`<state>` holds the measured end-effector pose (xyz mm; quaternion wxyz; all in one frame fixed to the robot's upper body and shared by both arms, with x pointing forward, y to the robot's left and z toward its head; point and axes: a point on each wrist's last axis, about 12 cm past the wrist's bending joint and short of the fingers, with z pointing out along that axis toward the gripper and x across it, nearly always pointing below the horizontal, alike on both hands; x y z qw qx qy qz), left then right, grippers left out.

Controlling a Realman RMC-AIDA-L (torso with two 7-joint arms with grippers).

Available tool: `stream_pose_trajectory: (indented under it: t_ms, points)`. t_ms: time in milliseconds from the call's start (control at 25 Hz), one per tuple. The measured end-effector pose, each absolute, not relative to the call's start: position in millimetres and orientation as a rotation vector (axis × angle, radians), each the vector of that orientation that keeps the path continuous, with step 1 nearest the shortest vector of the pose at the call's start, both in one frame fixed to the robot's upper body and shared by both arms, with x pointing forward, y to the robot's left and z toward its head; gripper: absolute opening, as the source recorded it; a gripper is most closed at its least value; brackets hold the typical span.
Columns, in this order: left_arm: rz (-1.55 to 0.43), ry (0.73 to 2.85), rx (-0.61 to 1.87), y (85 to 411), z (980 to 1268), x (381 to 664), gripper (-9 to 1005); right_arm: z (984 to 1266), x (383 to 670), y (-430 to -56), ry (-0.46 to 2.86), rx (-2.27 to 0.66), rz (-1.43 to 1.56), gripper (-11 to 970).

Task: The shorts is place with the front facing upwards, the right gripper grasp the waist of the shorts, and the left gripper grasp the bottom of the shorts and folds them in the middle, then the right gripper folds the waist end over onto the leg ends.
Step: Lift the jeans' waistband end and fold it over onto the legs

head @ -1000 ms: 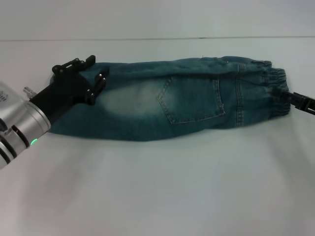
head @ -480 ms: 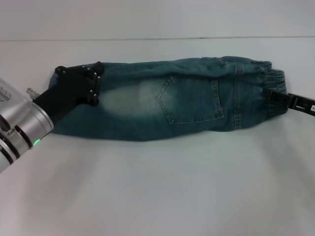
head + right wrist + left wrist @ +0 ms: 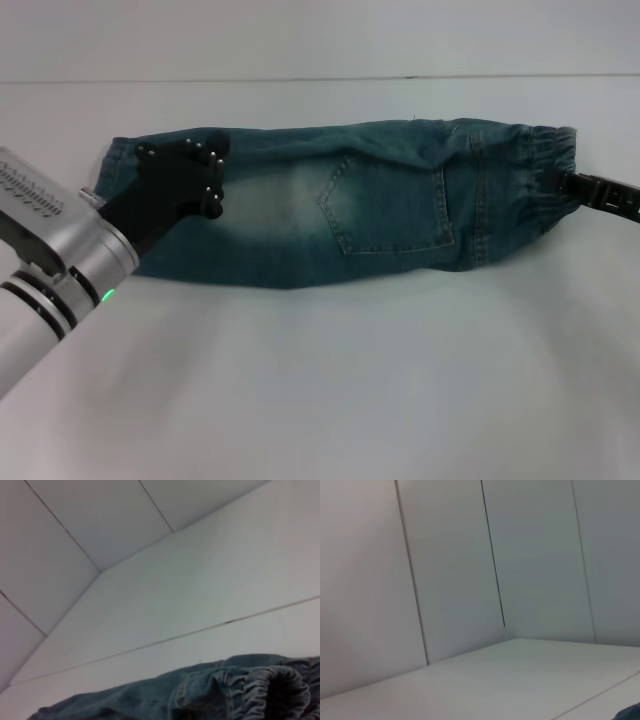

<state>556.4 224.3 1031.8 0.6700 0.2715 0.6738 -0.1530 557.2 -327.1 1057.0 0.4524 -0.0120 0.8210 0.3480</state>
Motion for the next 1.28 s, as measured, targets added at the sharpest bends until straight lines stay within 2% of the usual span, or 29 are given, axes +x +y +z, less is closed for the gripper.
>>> stream_pose_trajectory:
  t_ms: [160,280,800,1040,1280]
  points:
    - [-0.346,1.522,0.596,211,1028,555,0,1068,554,-331,2.007,-0.031,0.901,298]
    - [-0.329,1.514,0.626,200,1026,553,0,1079,551,-334,1.993,-0.047,0.932,66]
    - [-0.364,1.574,0.742,151,1021,558,1,1147,542,-338,1.990,-0.258,1.051,56]
    - [-0.386,1.581,0.793,135,1016,548,1,1190,572,-316,1.948,-0.427,1.081,56]
    - [-0.458,1.567,0.821,123,1014,534,1,1234,616,-266,1.973,-0.663,1.021,55]
